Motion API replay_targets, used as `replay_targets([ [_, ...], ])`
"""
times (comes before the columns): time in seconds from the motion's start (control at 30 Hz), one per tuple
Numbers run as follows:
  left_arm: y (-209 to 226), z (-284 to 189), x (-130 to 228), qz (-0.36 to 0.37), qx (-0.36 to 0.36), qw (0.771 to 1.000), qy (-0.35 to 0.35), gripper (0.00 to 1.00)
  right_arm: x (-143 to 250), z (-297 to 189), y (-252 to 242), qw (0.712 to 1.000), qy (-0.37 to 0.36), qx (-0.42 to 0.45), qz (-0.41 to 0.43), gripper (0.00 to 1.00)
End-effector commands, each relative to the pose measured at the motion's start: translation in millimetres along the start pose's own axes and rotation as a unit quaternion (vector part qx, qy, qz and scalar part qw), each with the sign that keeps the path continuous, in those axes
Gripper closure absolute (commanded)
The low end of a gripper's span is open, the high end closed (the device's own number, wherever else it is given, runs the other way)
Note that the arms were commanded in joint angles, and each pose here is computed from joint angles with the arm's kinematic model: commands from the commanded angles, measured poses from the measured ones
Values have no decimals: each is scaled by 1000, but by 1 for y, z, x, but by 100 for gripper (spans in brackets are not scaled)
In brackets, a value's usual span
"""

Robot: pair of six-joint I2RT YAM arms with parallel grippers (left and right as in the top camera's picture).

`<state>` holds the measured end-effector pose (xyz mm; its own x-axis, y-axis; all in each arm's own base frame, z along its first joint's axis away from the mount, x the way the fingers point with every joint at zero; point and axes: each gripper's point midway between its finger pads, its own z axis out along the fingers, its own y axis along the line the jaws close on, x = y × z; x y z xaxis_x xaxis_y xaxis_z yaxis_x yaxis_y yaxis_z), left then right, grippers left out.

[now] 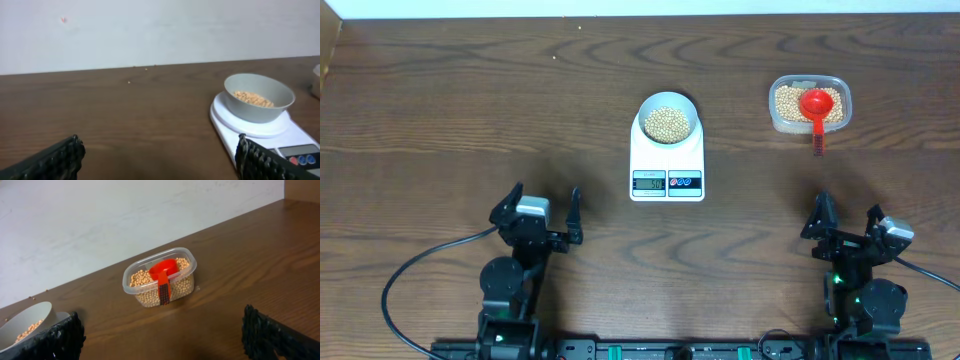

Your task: Scoop item into bowl and weigh 50g on scale

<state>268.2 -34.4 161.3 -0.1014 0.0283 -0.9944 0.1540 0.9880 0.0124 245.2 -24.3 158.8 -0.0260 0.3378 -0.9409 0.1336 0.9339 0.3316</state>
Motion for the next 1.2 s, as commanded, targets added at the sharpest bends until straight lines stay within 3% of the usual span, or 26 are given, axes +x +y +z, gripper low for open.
replay_targets([
  [0.0,6,-1,11,6,-13,1000,3,2,1,0,1,1000,0,-2,-9,1],
  [1.17,17,-25,25,3,-41,999,20,2,1,0,1,1000,0,-2,-9,1],
])
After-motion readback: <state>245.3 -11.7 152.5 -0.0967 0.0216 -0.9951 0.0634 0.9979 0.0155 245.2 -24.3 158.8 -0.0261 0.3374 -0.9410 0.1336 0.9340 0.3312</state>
